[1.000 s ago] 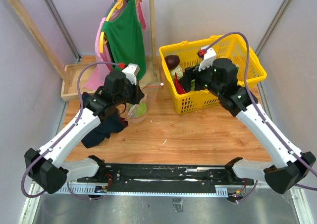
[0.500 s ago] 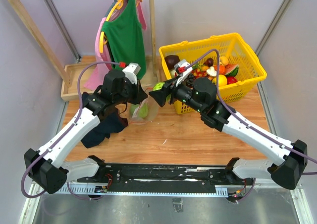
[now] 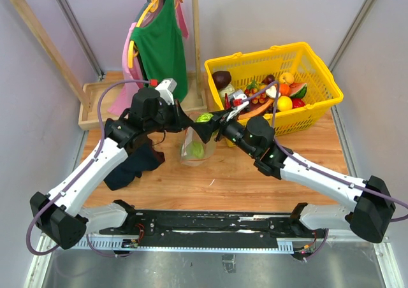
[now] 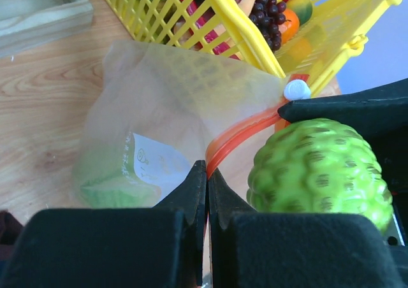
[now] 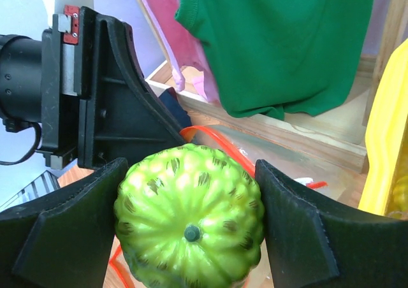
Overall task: Place the food in the zip-top bag and seal the zipper
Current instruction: Place the fake fruit in the zipper food storage bag.
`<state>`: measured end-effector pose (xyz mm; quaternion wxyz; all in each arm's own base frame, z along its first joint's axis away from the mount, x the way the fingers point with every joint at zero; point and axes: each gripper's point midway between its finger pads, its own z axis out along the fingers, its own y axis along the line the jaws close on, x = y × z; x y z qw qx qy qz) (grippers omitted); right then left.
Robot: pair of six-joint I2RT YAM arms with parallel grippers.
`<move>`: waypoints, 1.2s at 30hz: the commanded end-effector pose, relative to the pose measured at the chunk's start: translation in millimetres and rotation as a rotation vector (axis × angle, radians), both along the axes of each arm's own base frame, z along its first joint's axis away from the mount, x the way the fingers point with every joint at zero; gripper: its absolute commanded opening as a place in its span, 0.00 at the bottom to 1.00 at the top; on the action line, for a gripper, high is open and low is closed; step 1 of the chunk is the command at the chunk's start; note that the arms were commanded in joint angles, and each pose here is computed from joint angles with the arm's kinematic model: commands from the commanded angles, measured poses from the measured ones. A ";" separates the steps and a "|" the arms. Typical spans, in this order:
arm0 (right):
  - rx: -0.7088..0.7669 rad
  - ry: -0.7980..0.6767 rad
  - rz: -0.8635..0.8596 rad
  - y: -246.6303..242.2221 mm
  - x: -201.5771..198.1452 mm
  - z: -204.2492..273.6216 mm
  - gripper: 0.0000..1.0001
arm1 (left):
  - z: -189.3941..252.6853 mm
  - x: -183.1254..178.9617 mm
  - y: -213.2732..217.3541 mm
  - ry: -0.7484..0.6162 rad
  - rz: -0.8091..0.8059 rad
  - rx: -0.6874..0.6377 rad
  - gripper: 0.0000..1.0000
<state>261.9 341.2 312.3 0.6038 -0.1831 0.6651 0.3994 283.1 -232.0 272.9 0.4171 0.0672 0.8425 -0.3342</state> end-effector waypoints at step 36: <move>-0.440 -0.254 0.316 31.3 -51.0 -44.0 0.51 | -8.6 1.0 -8.2 0.055 -0.056 0.026 0.01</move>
